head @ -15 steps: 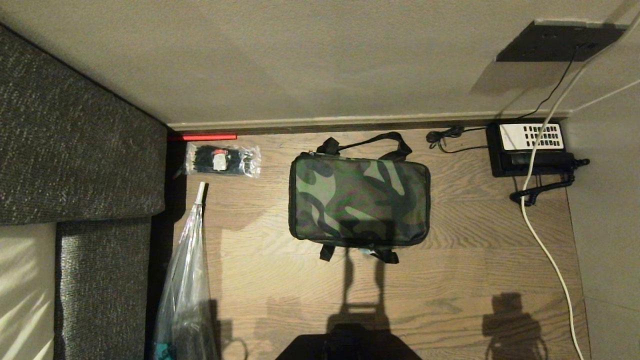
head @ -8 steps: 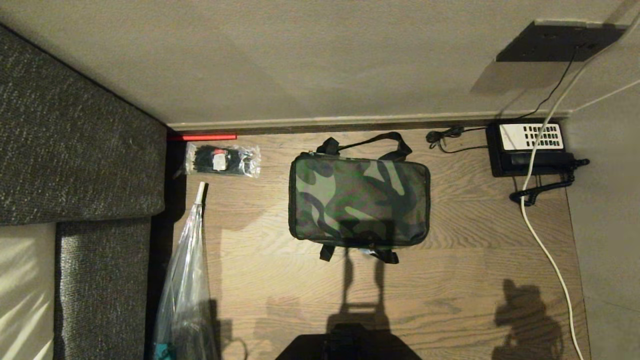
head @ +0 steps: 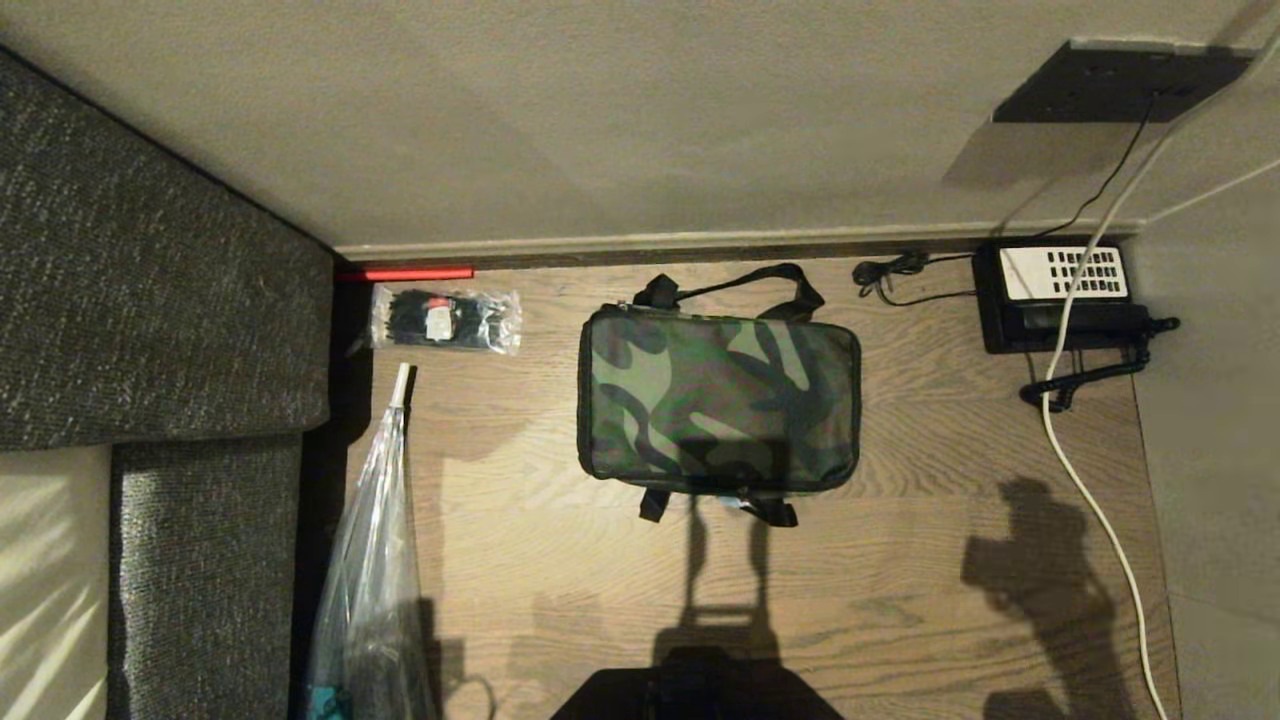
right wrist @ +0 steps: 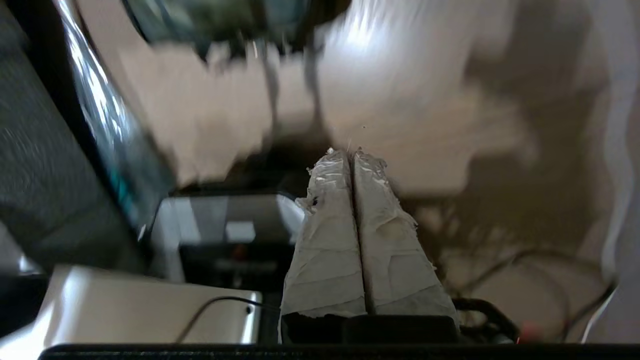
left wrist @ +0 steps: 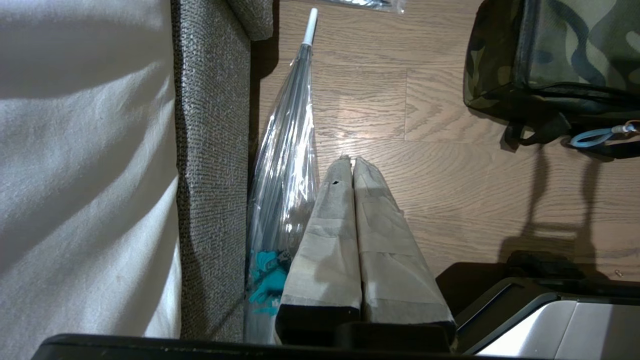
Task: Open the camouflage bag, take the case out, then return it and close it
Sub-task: Open the top of the storage box
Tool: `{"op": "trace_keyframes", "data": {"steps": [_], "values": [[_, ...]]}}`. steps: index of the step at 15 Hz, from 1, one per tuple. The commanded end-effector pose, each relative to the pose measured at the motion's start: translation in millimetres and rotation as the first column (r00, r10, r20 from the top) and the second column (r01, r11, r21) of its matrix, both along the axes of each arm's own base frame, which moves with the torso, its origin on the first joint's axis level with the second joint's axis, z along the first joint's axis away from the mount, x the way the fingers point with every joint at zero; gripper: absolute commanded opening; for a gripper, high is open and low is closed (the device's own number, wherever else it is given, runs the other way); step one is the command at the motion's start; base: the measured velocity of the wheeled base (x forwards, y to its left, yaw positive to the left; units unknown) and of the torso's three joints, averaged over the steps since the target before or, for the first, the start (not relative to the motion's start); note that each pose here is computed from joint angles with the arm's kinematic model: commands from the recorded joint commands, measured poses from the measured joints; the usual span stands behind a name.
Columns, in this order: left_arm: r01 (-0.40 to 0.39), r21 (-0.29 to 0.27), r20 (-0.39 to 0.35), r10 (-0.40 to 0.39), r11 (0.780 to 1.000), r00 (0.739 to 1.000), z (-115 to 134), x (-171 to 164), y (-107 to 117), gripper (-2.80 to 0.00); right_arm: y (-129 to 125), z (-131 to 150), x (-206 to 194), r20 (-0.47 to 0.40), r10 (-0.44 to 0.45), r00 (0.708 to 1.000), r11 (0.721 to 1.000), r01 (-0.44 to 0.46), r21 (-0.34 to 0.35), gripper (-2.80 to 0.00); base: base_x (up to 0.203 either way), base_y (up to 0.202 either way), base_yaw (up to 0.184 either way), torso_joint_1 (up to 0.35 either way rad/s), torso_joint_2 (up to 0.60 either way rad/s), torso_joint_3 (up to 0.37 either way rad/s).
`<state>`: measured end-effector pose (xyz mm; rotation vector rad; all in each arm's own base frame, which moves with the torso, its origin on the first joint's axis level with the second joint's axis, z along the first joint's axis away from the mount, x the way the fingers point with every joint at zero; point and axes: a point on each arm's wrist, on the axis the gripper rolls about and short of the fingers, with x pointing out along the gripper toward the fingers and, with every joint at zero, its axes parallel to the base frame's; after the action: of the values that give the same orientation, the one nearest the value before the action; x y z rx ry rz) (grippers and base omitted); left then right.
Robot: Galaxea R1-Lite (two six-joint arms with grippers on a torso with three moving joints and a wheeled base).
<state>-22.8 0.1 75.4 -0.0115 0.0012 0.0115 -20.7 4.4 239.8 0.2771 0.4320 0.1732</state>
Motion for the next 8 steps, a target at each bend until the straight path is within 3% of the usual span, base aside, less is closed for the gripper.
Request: {"op": "trace_keyframes", "data": {"steps": [1,3,5,6,8], "values": [[-0.001,-0.001,-0.002,0.001,1.0,1.0,-1,0,0,-2.8,4,-23,113,-0.223,0.059,0.973,0.998,-0.056,0.02,-2.8,0.0,0.0,0.0,0.0,0.0,0.0],[-0.001,-0.001,0.0,0.001,1.0,1.0,-1,0,0,-2.8,14,-58,163,-0.325,0.134,0.936,0.991,-0.124,0.052,-2.8,0.0,0.0,0.0,0.0,0.0,0.0],[-0.001,-0.001,-0.001,0.001,1.0,1.0,-1,0,0,-2.8,30,-86,190,-0.42,0.204,0.884,0.977,-0.16,0.139,-2.8,0.0,0.0,0.0,0.0,0.0,0.0],[-0.001,-0.001,-0.001,0.001,1.0,1.0,-1,0,0,-2.8,44,-92,204,-0.423,0.255,0.869,0.965,-0.198,0.174,-2.8,0.0,0.0,0.0,0.0,0.0,0.0],[-0.001,-0.001,-0.002,0.001,1.0,1.0,-1,0,0,-2.8,70,-99,227,-0.371,0.324,0.87,0.943,-0.265,0.201,-2.8,0.0,0.0,0.0,0.0,0.0,0.0]]}}
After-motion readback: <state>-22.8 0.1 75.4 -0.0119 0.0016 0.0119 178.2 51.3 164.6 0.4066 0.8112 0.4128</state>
